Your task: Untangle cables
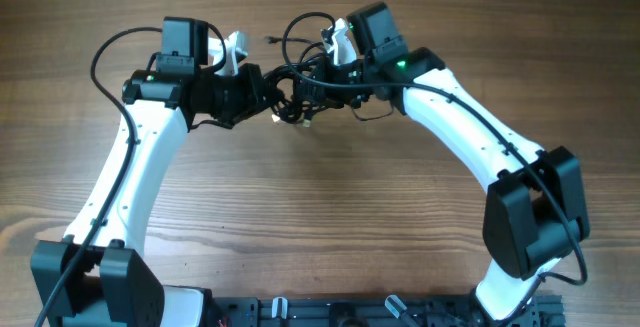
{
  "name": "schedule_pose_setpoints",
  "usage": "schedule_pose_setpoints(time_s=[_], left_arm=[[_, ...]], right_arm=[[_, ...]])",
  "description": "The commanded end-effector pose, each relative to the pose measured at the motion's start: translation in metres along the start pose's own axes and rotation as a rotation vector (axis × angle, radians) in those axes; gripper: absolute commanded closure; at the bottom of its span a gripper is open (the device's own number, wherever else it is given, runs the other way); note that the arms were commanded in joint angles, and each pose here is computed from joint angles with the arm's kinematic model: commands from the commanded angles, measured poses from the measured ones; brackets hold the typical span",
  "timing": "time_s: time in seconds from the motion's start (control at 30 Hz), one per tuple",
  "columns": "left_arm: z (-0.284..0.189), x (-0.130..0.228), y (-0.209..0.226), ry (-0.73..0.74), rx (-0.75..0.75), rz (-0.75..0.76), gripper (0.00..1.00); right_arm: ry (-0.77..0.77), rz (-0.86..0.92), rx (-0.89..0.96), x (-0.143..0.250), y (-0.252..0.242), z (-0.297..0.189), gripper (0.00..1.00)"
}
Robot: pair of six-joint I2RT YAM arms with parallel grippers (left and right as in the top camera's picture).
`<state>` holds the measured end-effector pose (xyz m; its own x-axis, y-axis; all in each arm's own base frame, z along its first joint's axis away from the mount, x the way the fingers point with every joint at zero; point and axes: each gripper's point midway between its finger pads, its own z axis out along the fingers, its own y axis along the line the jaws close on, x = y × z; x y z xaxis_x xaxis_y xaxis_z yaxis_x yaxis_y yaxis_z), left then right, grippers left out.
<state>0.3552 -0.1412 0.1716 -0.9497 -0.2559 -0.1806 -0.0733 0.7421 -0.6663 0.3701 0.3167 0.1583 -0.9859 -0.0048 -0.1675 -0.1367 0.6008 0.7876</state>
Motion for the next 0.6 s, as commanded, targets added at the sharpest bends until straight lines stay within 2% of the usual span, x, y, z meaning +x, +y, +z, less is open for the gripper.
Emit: schedule_pose_setpoints(time_s=[0.0, 0.33, 0.57], left_arm=[[-0.013, -0.01, 0.044, -0.082, -0.26, -0.003, 0.96], [-0.014, 0.008, 0.054, -0.003, -0.306, 0.04, 0.96], [-0.014, 0.009, 0.054, 0.004, -0.308, 0.06, 0.96]], right_arm=[[-0.012, -0.051, -0.175, -0.013, 0.025, -0.046, 0.96], [0.033, -0.106, -0.517, -0.029, 0.075, -0.097, 0.96], [0.056, -0.19, -0.63, -0.033, 0.095, -0.126, 0.96]])
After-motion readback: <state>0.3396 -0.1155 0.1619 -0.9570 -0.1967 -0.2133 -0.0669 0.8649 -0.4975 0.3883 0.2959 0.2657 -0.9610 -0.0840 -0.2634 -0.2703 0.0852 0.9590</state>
